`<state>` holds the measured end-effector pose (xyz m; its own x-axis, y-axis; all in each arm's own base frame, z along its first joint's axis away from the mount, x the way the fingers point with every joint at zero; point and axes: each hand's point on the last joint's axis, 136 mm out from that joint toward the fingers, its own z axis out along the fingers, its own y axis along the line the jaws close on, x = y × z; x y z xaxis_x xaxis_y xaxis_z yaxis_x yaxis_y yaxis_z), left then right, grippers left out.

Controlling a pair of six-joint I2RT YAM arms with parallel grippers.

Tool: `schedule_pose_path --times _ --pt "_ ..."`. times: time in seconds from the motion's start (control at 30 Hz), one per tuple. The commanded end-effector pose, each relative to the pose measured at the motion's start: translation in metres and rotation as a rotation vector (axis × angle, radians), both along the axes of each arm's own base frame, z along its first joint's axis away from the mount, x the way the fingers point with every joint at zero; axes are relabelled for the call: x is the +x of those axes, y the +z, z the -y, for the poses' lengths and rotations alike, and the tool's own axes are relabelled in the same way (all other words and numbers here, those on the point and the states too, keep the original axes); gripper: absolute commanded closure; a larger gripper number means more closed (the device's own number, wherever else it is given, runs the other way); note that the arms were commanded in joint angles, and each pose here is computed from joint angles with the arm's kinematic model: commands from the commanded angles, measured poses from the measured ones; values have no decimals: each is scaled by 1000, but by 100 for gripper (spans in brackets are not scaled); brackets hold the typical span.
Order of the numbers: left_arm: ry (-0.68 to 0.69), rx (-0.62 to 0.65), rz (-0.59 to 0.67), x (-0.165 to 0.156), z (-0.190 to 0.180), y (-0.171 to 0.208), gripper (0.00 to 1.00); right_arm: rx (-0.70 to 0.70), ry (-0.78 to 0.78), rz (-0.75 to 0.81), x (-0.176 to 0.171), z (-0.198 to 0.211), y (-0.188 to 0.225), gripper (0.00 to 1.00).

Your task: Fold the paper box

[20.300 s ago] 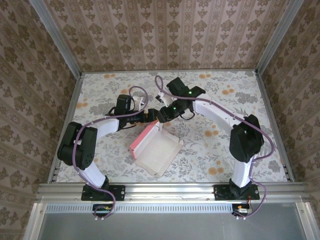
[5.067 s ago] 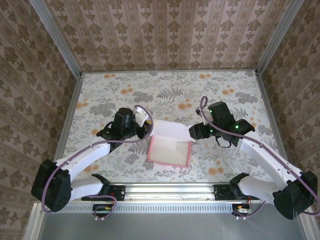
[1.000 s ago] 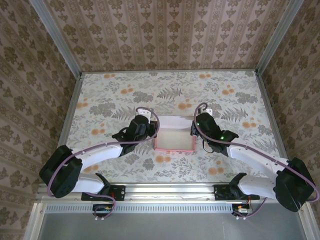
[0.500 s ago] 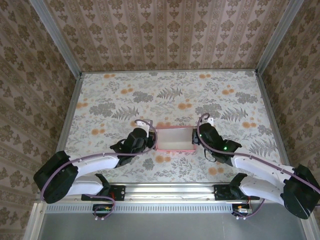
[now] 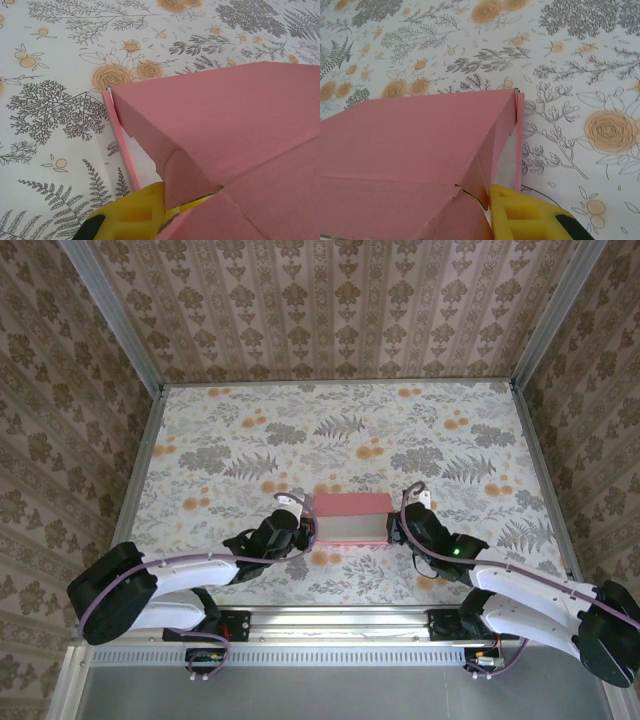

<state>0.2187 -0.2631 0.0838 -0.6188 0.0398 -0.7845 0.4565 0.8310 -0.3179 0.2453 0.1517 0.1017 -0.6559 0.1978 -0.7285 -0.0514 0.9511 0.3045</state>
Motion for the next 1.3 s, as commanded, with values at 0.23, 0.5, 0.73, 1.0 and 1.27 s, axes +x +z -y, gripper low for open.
schedule_pose_path --times 0.23,0.5,0.73,1.0,1.27 --pt "-51 105 -51 -14 -7 -27 96 -14 27 -125 -27 9 -40 83" --pt "-110 131 -102 -25 0 -39 88 -5 88 -175 -39 4 -55 80" --pt "-130 124 -115 -38 -10 -25 72 9 134 -167 -51 8 -46 65" --pt "-168 52 -157 -68 -33 11 59 73 116 -151 -57 17 -15 61" --pt "16 5 -194 -54 -73 45 58 124 -78 -80 -38 51 28 63"
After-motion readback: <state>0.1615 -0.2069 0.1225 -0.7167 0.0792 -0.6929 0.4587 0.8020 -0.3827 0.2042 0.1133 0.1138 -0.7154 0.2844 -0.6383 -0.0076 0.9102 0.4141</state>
